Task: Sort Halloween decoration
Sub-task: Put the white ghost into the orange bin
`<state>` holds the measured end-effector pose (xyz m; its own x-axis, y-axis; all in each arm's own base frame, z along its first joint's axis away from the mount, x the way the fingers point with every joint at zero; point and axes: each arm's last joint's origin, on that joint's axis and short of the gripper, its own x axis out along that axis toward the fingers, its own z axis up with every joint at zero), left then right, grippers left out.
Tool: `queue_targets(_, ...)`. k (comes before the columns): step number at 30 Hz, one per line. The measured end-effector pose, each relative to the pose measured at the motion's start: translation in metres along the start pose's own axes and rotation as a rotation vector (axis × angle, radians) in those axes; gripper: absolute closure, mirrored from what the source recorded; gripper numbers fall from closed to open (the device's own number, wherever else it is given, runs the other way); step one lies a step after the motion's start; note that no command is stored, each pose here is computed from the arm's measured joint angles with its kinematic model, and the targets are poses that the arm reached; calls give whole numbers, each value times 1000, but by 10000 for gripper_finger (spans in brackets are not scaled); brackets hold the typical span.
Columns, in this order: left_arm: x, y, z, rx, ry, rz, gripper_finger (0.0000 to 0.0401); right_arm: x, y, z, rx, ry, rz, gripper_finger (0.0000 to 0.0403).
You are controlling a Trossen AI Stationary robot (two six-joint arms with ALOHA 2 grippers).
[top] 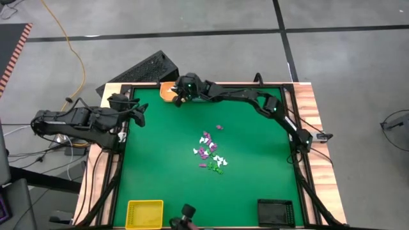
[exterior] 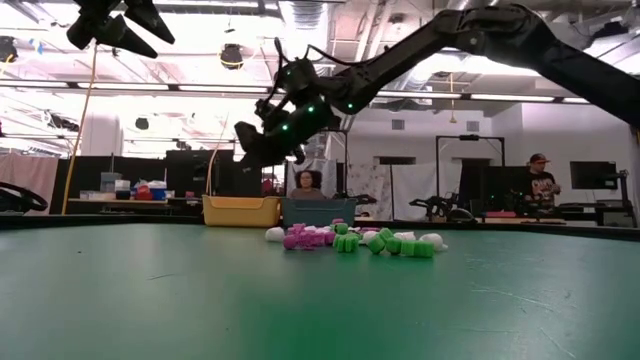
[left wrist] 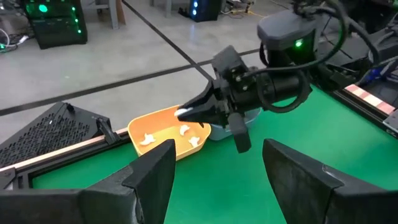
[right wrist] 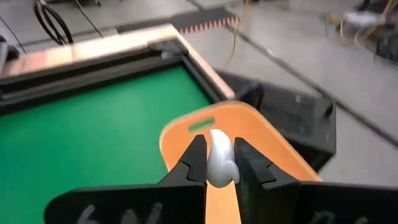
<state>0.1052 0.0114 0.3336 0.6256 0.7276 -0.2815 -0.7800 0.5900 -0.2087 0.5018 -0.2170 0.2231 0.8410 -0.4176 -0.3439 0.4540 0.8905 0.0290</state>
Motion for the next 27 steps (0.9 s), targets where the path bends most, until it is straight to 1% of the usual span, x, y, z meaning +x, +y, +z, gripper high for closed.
queue_targets(3,0,0,0,-1,-1,1,170,2,-7,-6,19,48,-26,356)
queue_targets(5,0,0,0,0,-1,2,170,2,-12,-10,57,78,-55,352)
queue_targets(11,0,0,0,0,-1,2,170,3,-23,-10,169,76,-76,325)
queue_targets(20,0,0,0,0,-5,7,170,3,-24,-10,180,79,-75,268)
queue_targets(22,0,0,0,0,-5,7,170,2,-23,-8,181,80,-54,255)
queue_targets(24,0,0,0,0,-5,7,170,-4,-21,-2,177,88,4,246)
queue_targets(27,0,0,0,-1,-3,4,170,-25,-20,24,135,66,70,242)
